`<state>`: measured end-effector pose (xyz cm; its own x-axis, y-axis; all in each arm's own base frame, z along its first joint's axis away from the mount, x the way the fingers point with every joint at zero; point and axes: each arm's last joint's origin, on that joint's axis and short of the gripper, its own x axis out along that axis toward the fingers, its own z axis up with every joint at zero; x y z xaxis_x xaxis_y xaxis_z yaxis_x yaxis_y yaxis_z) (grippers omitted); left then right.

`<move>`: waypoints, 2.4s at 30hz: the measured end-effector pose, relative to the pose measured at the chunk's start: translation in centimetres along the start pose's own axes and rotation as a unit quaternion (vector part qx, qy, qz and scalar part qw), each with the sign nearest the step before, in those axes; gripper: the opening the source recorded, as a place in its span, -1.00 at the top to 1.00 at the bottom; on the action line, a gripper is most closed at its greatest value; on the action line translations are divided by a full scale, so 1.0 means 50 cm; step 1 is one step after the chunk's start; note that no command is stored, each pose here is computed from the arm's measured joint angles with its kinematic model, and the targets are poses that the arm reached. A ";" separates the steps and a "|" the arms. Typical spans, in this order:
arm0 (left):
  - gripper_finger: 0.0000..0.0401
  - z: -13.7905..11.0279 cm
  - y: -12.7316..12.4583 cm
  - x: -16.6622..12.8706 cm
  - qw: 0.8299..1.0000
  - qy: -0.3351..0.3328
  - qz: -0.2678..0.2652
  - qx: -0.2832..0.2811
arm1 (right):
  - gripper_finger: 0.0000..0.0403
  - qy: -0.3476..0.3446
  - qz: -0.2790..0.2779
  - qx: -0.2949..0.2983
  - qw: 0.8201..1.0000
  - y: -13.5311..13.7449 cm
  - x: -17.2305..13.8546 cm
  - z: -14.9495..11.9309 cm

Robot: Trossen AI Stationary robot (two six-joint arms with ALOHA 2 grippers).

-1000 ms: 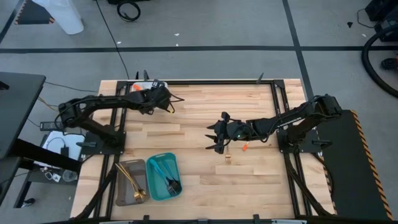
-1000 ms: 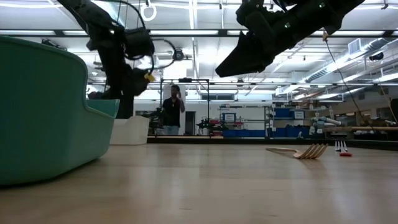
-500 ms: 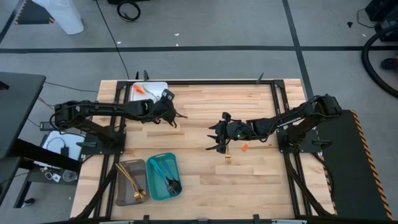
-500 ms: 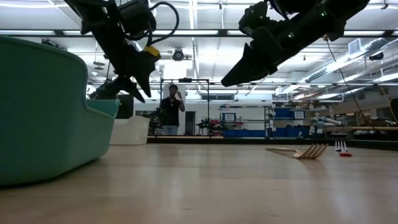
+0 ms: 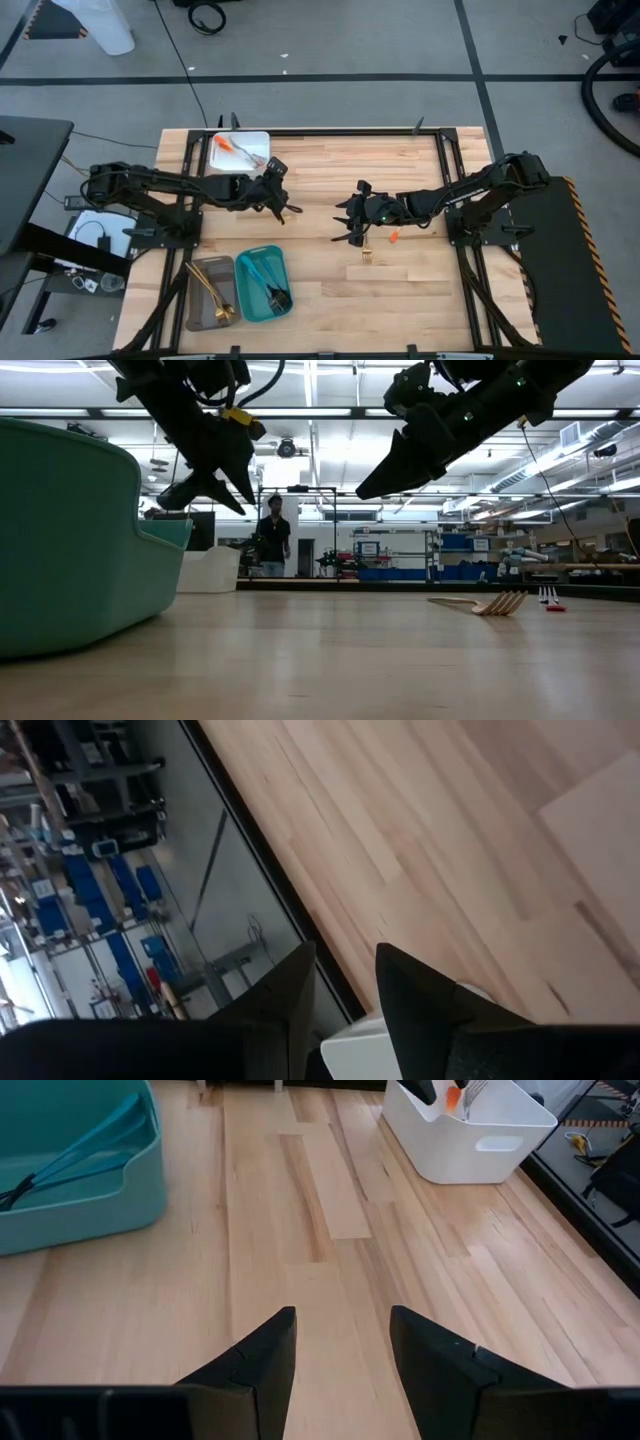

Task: Sort silverware by color (type)
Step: Put the gold fork into the black bin

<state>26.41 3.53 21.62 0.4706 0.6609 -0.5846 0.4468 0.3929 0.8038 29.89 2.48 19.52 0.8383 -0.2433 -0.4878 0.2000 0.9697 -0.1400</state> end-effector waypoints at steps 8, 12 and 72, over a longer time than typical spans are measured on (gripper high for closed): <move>0.42 0.025 -0.002 -0.019 0.999 -0.025 0.023 -0.019 | 0.14 0.000 0.001 0.000 1.000 0.000 0.000 0.000; 0.42 0.039 -0.003 -0.030 0.997 -0.044 0.035 -0.042 | 0.14 0.000 0.002 0.000 1.000 0.000 0.000 0.000; 0.42 0.104 -0.008 -0.088 0.699 -0.173 -0.053 -0.691 | 0.14 -0.003 0.027 0.011 1.000 0.004 0.000 0.002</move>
<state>28.12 -2.84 23.31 0.7539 0.4800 -0.4487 -0.5568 0.8292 -0.0485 29.97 2.67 19.60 0.8515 -0.1913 -0.4883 0.1656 0.9815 -0.0958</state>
